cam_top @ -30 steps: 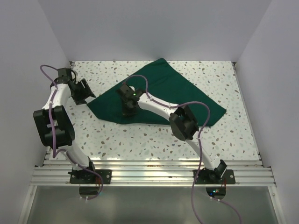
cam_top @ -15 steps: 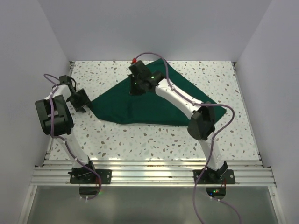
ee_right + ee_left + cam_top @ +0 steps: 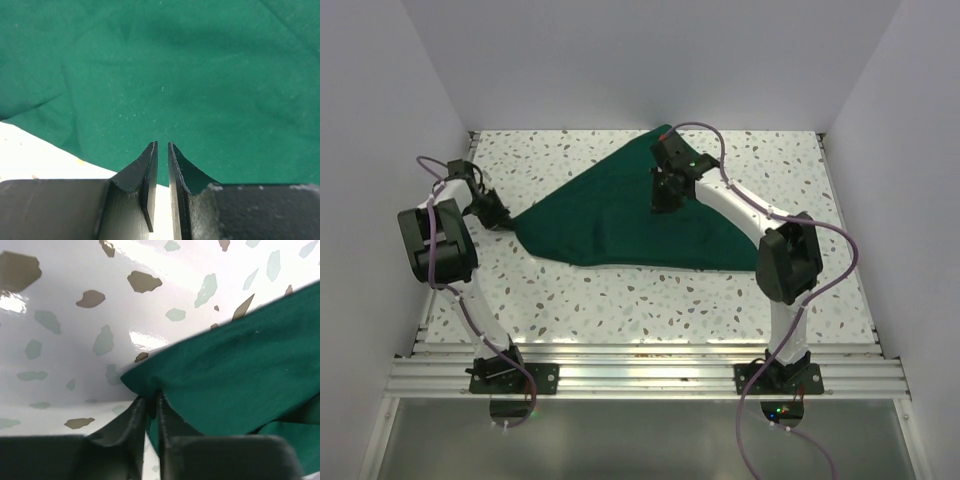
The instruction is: Prepare the surgical pack
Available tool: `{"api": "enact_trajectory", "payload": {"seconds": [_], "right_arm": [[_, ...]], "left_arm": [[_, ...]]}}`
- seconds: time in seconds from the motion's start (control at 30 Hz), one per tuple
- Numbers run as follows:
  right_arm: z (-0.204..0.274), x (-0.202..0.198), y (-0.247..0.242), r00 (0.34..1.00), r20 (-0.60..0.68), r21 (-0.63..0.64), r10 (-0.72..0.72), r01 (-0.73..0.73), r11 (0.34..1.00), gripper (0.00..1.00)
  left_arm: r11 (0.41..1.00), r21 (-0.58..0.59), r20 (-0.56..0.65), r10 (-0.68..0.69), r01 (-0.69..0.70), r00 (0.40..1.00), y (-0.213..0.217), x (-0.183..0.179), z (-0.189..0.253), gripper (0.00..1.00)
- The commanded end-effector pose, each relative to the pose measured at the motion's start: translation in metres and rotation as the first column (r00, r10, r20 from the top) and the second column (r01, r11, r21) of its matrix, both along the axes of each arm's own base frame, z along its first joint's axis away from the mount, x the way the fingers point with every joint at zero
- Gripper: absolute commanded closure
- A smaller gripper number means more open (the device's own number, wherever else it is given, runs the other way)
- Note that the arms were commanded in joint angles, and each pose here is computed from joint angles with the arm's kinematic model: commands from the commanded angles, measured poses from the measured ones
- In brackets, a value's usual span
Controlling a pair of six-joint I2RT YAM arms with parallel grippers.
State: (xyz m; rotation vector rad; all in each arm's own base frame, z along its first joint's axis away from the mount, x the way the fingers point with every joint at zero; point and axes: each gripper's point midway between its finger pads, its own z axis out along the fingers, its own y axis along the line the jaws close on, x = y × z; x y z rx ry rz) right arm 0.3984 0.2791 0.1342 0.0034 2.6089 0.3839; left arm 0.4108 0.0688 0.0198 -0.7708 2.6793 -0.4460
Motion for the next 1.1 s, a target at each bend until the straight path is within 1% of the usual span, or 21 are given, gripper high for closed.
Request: {"api": "enact_trajectory", "payload": {"seconds": [0.0,0.07,0.13,0.2,0.23,0.27,0.33,0.4,0.43,0.47,0.5,0.53,0.6,0.63,0.67,0.73,0.77,0.93,1.03,1.07], "right_arm": [[0.028,0.002,-0.002,0.998,0.058,0.053,0.006,-0.009,0.999,0.82],[0.023,0.007,-0.015,0.999,0.041,0.060,-0.032,0.030,0.998,0.82],[0.016,0.011,-0.029,0.998,0.023,0.045,-0.056,0.055,0.997,0.82],[0.007,0.016,-0.052,0.996,-0.009,0.013,-0.083,0.084,0.996,0.82],[0.003,0.017,-0.062,0.995,-0.023,0.000,-0.095,0.096,0.995,0.82],[0.000,0.020,-0.080,0.992,-0.037,-0.016,-0.122,0.121,0.992,0.82],[-0.007,0.023,-0.109,0.983,-0.057,-0.033,-0.175,0.174,0.984,0.82],[-0.011,0.023,-0.127,0.977,-0.067,-0.049,-0.201,0.198,0.979,0.82],[-0.018,0.022,-0.144,0.969,-0.089,-0.064,-0.232,0.226,0.972,0.82],[-0.023,0.018,-0.153,0.965,-0.112,-0.079,-0.239,0.231,0.970,0.82],[-0.029,0.017,-0.160,0.960,-0.129,-0.091,-0.249,0.238,0.967,0.83],[-0.048,0.008,-0.182,0.944,-0.171,-0.119,-0.281,0.264,0.957,0.83],[-0.059,0.005,-0.191,0.937,-0.187,-0.131,-0.294,0.273,0.953,0.83],[-0.063,0.001,-0.190,0.935,-0.211,-0.113,-0.285,0.266,0.957,0.83],[-0.072,-0.002,-0.192,0.930,-0.231,-0.121,-0.287,0.265,0.957,0.83],[-0.080,-0.003,-0.195,0.928,-0.237,-0.126,-0.287,0.263,0.957,0.83],[-0.089,-0.007,-0.195,0.922,-0.258,-0.128,-0.290,0.265,0.956,0.83],[-0.130,-0.017,-0.195,0.892,-0.357,-0.126,-0.279,0.250,0.960,0.85],[-0.142,-0.019,-0.194,0.884,-0.378,-0.125,-0.274,0.244,0.962,0.85],[-0.145,-0.020,-0.194,0.881,-0.385,-0.127,-0.274,0.243,0.962,0.85]], "left_arm": [[1.000,-0.014,0.020,-0.027,0.027,0.999,-0.002,0.004,-0.007,0.90],[0.999,-0.022,0.055,-0.030,0.032,0.998,-0.003,0.007,0.007,1.00],[0.998,-0.043,0.103,-0.037,0.042,0.994,-0.010,0.013,0.027,1.00],[0.997,-0.057,0.130,-0.039,0.047,0.991,-0.014,0.016,0.042,1.00],[0.997,-0.058,0.159,-0.042,0.052,0.986,-0.019,0.020,0.057,1.00],[0.997,-0.059,0.177,-0.047,0.058,0.983,-0.022,0.022,0.064,1.00],[0.994,-0.077,0.216,-0.060,0.079,0.974,-0.038,0.025,0.084,1.00],[0.992,-0.084,0.242,-0.071,0.094,0.968,-0.050,0.027,0.096,1.00],[0.990,-0.088,0.262,-0.081,0.107,0.962,-0.064,0.028,0.106,1.00],[0.990,-0.090,0.279,-0.084,0.113,0.957,-0.071,0.030,0.112,1.00],[0.985,-0.096,0.293,-0.109,0.142,0.950,-0.088,0.032,0.118,1.00],[0.976,-0.116,0.338,-0.135,0.184,0.931,-0.122,0.036,0.140,1.00],[0.975,-0.128,0.356,-0.128,0.184,0.926,-0.129,0.038,0.150,1.00],[0.971,-0.137,0.368,-0.135,0.197,0.920,-0.137,0.039,0.157,1.00],[0.966,-0.147,0.382,-0.142,0.212,0.913,-0.151,0.040,0.166,1.00],[0.961,-0.158,0.405,-0.148,0.229,0.902,-0.164,0.042,0.177,1.00],[0.953,-0.159,0.421,-0.171,0.258,0.891,-0.180,0.042,0.185,1.00],[0.924,-0.201,0.438,-0.211,0.324,0.874,-0.227,0.041,0.202,1.00],[0.915,-0.208,0.457,-0.221,0.346,0.861,-0.245,0.041,0.213,1.00],[0.907,-0.214,0.459,-0.233,0.362,0.857,-0.257,0.039,0.216,1.00]]}}
